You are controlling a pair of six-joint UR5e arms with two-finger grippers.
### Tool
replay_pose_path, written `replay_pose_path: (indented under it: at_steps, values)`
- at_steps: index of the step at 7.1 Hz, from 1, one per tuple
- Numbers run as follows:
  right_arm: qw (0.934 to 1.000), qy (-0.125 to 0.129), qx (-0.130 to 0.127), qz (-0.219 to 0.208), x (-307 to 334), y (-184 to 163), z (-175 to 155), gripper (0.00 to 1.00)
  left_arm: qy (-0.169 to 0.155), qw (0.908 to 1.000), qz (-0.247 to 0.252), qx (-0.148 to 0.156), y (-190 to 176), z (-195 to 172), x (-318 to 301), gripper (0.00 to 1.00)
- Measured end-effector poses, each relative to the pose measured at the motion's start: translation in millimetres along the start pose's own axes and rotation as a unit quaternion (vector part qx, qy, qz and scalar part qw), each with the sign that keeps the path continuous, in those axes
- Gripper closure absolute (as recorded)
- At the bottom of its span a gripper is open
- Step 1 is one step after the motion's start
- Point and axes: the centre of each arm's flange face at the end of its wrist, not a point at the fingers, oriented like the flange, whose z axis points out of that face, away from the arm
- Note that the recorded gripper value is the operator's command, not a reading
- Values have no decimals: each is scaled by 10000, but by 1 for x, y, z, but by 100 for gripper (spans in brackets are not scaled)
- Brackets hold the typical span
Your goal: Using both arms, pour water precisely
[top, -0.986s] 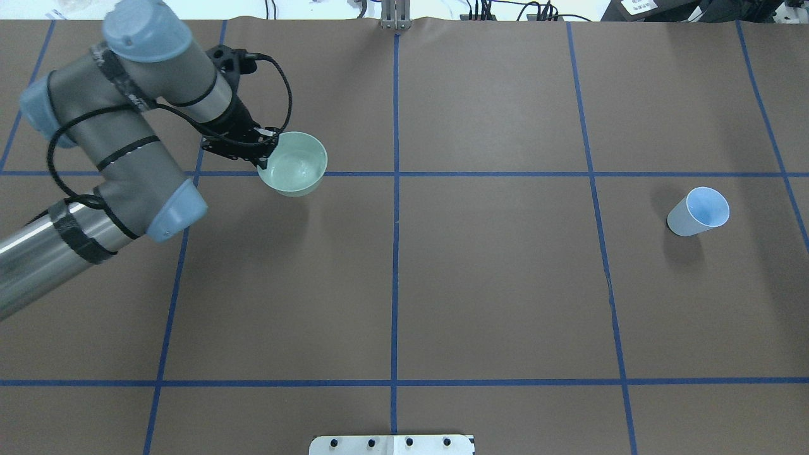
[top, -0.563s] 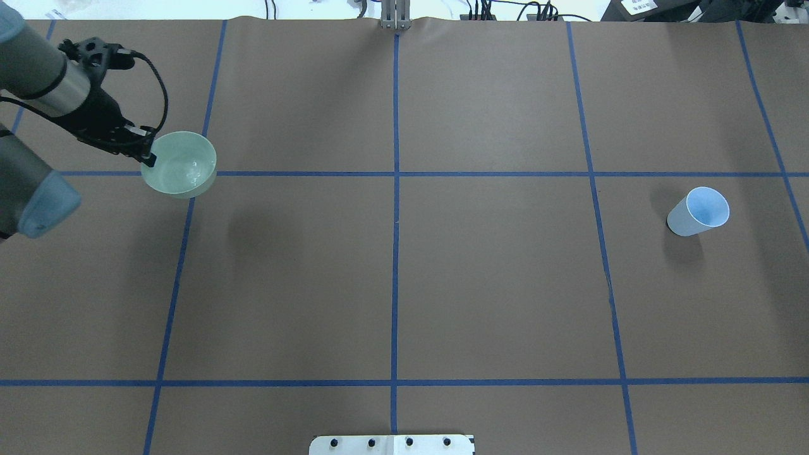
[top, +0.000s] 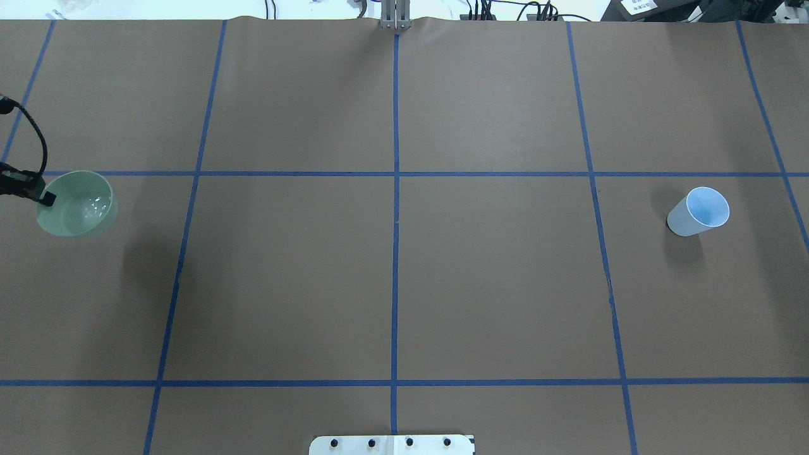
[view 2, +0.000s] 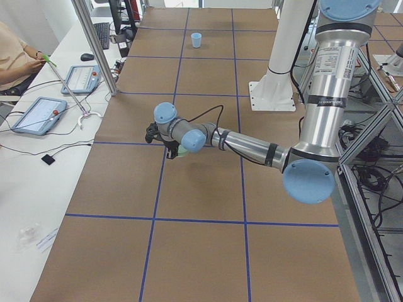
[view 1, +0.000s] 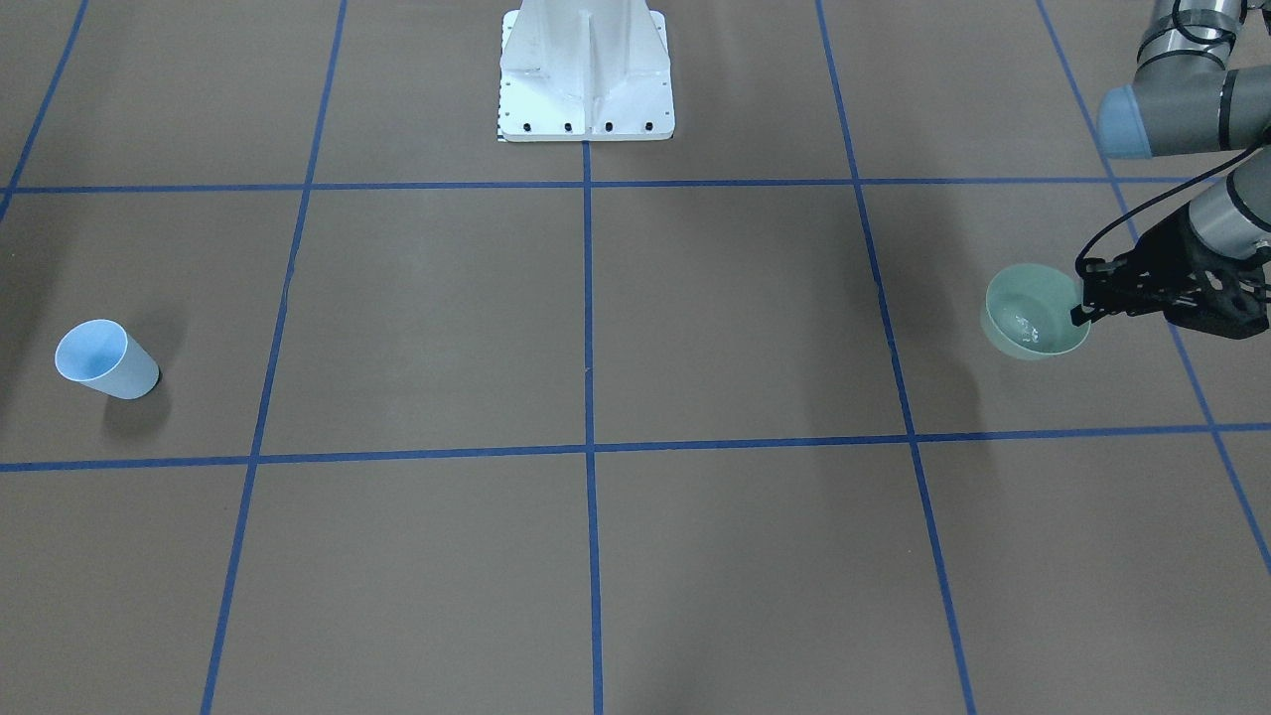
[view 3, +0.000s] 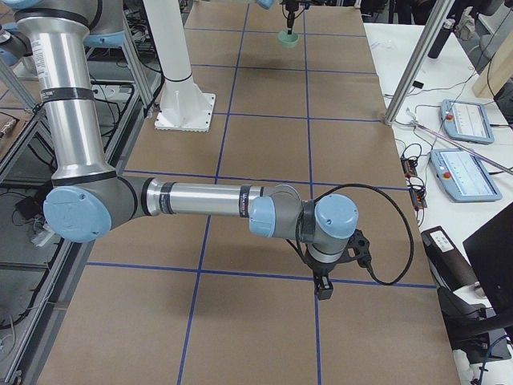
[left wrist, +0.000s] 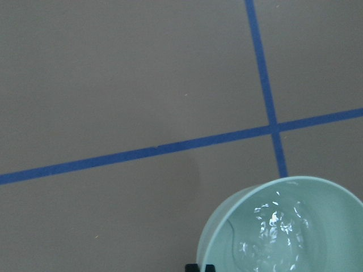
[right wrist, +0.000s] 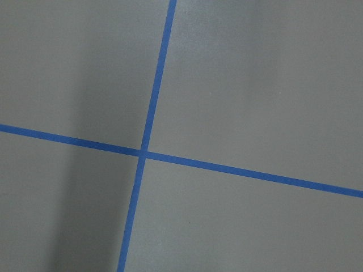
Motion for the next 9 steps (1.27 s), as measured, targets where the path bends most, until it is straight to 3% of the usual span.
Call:
replay_pose_path:
  at_steps: [3,4,6,9]
  values:
    - [10000,-1,-5,2,0,1,1,0,23,10000,14,6,35,32,-53,100]
    - [10000,-1,-6,3,0,1,1,0,46,10000,49,38,37,43,-65,64]
    - [10000,0,-1,-2,0,0,0,0,70,9999,95,71,36,50,-71,3]
    - [10000,3,9,-5,-1,-1,-1,0,123,9996,177,155,32,42,-64,0]
